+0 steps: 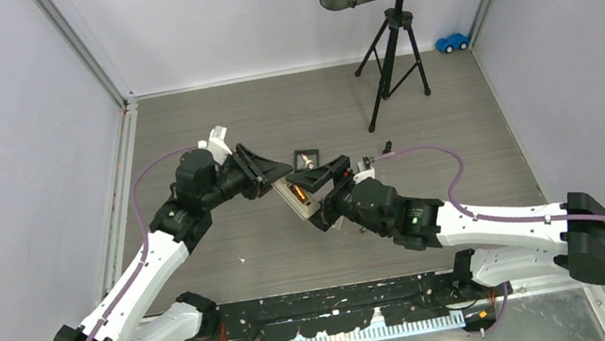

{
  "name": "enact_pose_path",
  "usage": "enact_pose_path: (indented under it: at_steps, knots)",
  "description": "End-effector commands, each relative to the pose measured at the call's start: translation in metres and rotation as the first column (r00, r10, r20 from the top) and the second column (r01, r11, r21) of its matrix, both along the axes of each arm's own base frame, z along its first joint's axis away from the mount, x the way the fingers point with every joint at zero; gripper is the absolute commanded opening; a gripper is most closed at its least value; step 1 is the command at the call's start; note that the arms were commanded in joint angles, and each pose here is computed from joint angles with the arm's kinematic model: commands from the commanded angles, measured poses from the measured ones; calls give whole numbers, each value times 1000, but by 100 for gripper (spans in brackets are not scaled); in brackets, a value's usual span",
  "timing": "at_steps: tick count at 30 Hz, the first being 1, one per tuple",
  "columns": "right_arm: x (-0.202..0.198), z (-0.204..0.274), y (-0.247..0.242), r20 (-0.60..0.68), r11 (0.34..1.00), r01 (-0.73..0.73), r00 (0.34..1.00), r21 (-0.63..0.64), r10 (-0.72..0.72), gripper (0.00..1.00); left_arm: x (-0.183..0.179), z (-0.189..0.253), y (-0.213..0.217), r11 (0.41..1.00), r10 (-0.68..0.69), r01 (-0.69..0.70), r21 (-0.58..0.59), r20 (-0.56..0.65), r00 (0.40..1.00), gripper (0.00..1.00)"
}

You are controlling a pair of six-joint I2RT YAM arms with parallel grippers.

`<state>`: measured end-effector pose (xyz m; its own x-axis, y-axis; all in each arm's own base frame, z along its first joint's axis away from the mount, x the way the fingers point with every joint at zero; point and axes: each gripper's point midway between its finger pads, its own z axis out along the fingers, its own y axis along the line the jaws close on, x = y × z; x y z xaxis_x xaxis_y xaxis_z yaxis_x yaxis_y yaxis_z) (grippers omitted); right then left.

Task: Load the batteries into the remote control

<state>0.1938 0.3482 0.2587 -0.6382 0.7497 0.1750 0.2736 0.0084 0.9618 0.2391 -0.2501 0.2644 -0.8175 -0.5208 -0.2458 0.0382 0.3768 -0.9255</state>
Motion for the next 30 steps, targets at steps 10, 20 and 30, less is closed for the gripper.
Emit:
enact_pose_path:
  at_steps: [10, 20, 30]
  knots:
    - [7, 34, 5, 52, 988, -12, 999, 152, 5, 80, -10, 34, -11, 991, -128, 133, -15, 180, 975, 0]
    - [8, 32, 0, 55, 981, -4, 998, 195, -7, 71, -16, 38, -14, 983, -161, 177, -42, 243, 957, 0]
    - [8, 33, 0, 71, 980, -20, 997, 199, 6, 78, -19, 38, -16, 978, -185, 204, -51, 258, 948, 0]
